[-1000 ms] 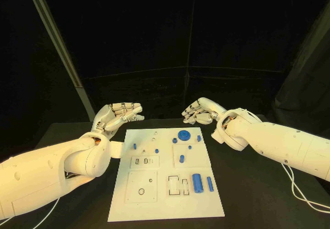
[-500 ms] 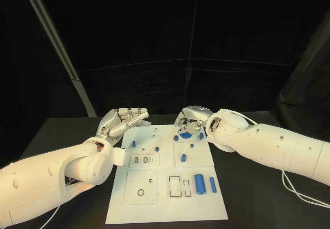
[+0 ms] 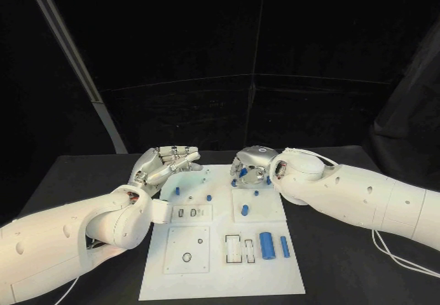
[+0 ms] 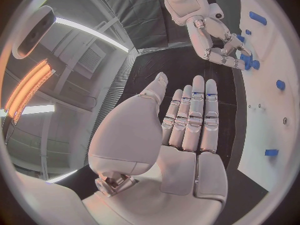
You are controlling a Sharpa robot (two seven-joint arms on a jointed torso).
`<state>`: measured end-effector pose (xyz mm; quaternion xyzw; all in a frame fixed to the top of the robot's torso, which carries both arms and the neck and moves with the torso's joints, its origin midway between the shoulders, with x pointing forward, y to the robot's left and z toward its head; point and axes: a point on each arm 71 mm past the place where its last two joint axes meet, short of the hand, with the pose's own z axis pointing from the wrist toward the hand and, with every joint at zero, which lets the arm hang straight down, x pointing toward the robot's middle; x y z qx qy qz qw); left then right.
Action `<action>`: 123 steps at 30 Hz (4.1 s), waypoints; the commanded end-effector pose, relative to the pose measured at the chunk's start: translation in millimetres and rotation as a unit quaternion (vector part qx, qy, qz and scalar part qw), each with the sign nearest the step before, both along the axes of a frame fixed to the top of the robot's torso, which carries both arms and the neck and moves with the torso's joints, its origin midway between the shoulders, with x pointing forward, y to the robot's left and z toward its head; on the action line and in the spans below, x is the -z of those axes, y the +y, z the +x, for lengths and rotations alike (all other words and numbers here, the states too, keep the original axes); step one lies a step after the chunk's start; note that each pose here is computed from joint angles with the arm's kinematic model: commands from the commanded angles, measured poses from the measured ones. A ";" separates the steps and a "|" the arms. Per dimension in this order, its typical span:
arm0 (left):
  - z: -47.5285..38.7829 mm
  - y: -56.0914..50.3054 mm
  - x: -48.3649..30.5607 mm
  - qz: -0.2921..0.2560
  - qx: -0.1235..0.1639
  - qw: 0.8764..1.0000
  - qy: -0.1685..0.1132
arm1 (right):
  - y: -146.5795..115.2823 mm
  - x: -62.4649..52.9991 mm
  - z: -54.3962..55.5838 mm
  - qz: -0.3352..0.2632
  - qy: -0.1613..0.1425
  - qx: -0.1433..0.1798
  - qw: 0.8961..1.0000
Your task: Assemble the parts on the task board
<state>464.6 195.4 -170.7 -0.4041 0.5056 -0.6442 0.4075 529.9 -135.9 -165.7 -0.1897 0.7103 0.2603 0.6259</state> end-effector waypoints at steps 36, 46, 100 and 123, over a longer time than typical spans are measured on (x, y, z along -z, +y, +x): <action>-4.7 -1.2 -2.5 -0.003 0.020 1.000 0.004 | 11.8 8.2 7.8 -0.050 0.018 -0.004 0.999; -4.4 -0.2 -2.3 -0.003 0.020 1.000 0.006 | 13.1 0.6 7.5 -0.010 -0.016 -0.003 1.000; 2.5 7.1 -3.6 0.002 0.011 1.000 0.003 | 71.8 -3.4 35.4 0.044 -0.023 0.025 0.998; 3.6 5.9 -4.9 0.002 0.013 1.000 0.003 | 82.2 -1.9 39.7 0.037 -0.031 0.035 0.998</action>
